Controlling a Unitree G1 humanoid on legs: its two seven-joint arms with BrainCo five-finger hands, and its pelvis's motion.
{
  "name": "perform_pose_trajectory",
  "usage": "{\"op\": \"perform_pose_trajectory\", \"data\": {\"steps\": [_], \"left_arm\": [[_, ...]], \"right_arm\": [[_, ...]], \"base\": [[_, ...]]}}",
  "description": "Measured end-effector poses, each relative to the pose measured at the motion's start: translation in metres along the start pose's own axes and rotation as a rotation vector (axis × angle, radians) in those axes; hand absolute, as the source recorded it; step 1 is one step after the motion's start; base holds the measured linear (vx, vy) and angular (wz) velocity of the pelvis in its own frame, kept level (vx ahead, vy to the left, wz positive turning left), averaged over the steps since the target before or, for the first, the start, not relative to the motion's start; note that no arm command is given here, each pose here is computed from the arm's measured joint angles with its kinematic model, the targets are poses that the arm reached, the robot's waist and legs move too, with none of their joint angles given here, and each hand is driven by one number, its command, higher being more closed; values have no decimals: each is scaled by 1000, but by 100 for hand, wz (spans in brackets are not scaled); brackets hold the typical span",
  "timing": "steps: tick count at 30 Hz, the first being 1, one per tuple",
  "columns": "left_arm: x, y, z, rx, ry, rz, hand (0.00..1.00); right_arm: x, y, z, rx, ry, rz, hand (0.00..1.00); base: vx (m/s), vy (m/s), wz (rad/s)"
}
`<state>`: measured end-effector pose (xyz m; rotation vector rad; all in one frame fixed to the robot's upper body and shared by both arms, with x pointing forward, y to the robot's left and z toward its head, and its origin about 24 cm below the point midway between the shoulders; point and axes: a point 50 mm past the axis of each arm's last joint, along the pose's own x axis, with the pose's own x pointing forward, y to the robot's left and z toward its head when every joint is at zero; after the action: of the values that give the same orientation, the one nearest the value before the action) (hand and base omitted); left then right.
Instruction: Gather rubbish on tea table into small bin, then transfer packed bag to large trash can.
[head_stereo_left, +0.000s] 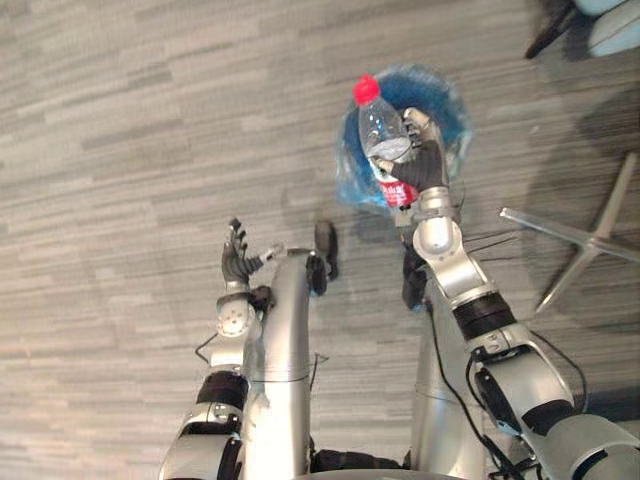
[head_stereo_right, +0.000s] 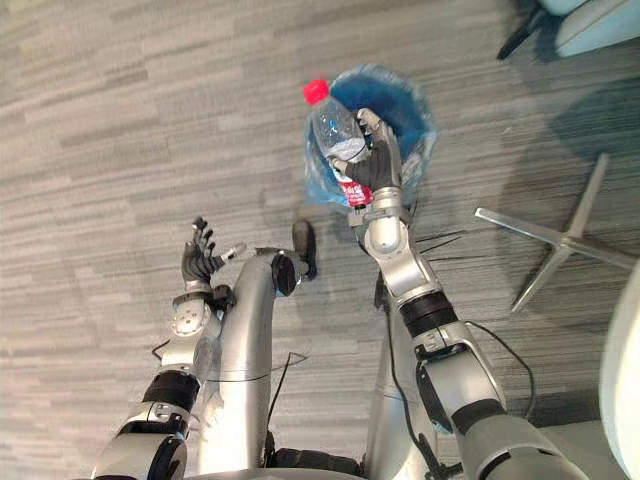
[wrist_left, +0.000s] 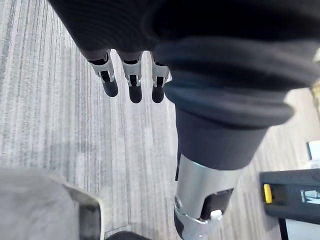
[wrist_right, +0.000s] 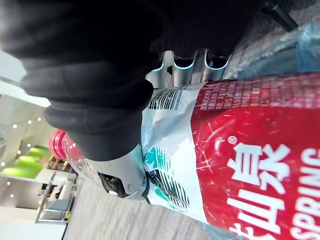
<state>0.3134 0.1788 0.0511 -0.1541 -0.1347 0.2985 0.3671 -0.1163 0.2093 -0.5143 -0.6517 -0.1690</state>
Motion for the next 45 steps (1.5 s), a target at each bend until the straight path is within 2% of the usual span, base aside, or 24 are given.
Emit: {"op": "perform_pose_trajectory", "data": {"steps": [7, 8, 14, 23, 28, 34, 39, 40, 45], "left_arm": [[0, 12, -6, 12, 24, 44, 0], [-2, 13, -12, 28, 57, 42, 0], [-4, 12, -17, 50, 88, 21, 0], [-6, 16, -22, 66, 111, 30, 0], [-14, 37, -34, 112, 163, 73, 0], [-18, 42, -41, 127, 192, 81, 0], [-19, 42, -42, 130, 196, 78, 0], [-19, 41, -42, 129, 195, 75, 0], [-20, 38, -45, 126, 205, 54, 0]], "right_arm": [[34, -31, 6, -65, -21, -91, 100], [35, -33, 3, -75, -7, -95, 0], [32, -38, -17, -114, 77, -97, 0], [15, -30, -21, -115, 66, -69, 0], [-11, -4, -28, -175, 52, 50, 0], [-38, 24, -44, -325, 44, 256, 0], [-53, 45, -64, -420, 124, 397, 0], [-56, 48, -69, -439, 155, 422, 100], [-57, 47, -84, -482, 243, 465, 100]], "base": [[-36, 17, 11], [-10, 35, 10], [-6, 27, 10], [-10, 12, 0], [-12, 14, -4], [0, 4, 1], [7, 16, 7], [-2, 6, 11], [-20, 2, 14]]}}
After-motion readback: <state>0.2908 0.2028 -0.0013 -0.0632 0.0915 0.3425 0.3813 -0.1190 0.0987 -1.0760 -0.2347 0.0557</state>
